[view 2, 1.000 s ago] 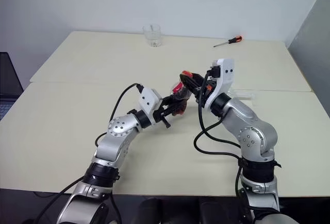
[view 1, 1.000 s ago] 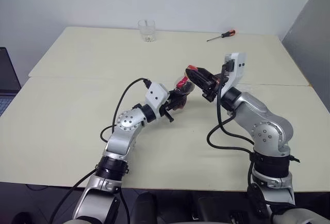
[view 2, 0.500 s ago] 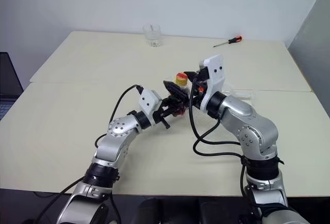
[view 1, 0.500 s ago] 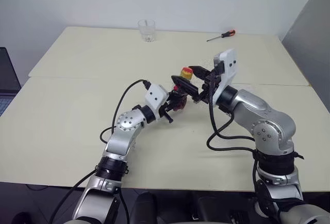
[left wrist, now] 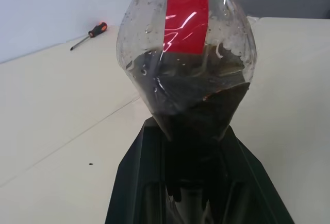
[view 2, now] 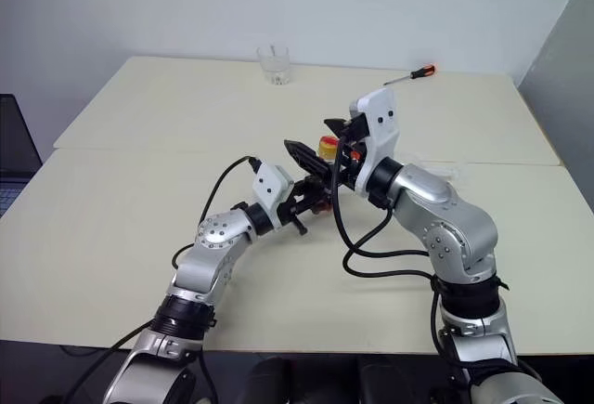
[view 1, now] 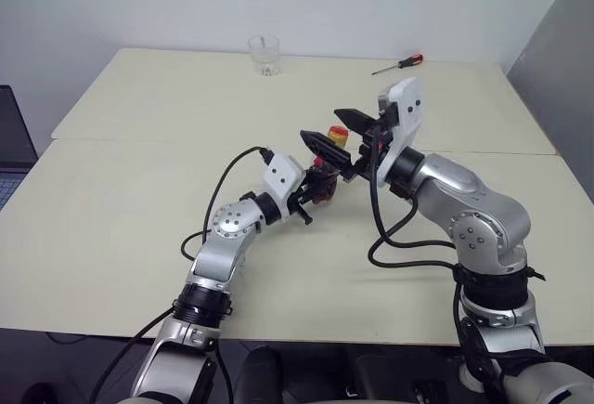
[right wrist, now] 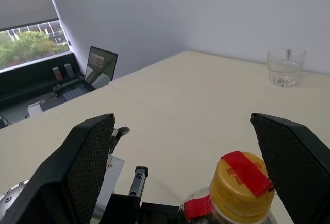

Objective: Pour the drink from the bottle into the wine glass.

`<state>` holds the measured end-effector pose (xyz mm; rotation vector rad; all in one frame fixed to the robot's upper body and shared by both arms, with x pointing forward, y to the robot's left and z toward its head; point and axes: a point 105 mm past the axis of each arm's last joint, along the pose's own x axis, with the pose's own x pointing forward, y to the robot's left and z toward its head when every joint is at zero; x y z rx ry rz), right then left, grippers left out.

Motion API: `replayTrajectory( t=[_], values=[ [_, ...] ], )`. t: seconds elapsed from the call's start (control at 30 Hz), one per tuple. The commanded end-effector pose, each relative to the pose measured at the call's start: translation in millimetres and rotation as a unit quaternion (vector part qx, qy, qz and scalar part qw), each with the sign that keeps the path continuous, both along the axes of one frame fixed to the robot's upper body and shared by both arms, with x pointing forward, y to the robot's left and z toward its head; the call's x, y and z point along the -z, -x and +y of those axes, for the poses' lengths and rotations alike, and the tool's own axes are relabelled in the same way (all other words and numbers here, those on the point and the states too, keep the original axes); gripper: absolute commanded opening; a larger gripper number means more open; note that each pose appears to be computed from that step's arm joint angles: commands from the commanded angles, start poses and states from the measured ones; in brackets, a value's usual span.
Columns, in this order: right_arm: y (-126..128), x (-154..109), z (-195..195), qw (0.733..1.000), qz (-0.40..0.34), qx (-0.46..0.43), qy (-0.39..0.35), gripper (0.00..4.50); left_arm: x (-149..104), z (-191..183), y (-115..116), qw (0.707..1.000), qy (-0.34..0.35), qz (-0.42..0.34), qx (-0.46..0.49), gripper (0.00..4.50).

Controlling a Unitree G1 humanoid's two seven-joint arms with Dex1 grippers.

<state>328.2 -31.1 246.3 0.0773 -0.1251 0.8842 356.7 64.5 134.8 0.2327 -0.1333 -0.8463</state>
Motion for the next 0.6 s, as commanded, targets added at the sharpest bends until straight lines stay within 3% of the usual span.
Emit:
replayTrajectory(
  t=[0.03,0.17,0.37,0.6],
  values=[
    [-7.7,-11.1,2.2,0.999,-0.033,0.015,0.012,4.5,-14.4,-3.3,1.3,1.0,0.008,-0.028,0.005,0.63],
    [-24.7,-3.9,1.6,0.998,-0.033,0.048,0.039,4.5,-14.9,-3.2,1.5,1.0,0.01,-0.029,0.004,0.63],
    [-31.2,-0.3,5.4,0.997,-0.029,0.051,0.043,4.5,-15.0,-1.8,2.3,0.999,0.011,-0.031,0.001,0.63],
    [-43.4,-3.5,-0.3,0.997,0.003,0.071,-0.015,4.5,-15.4,-0.2,3.3,0.999,0.012,-0.032,-0.004,0.63]
  ],
)
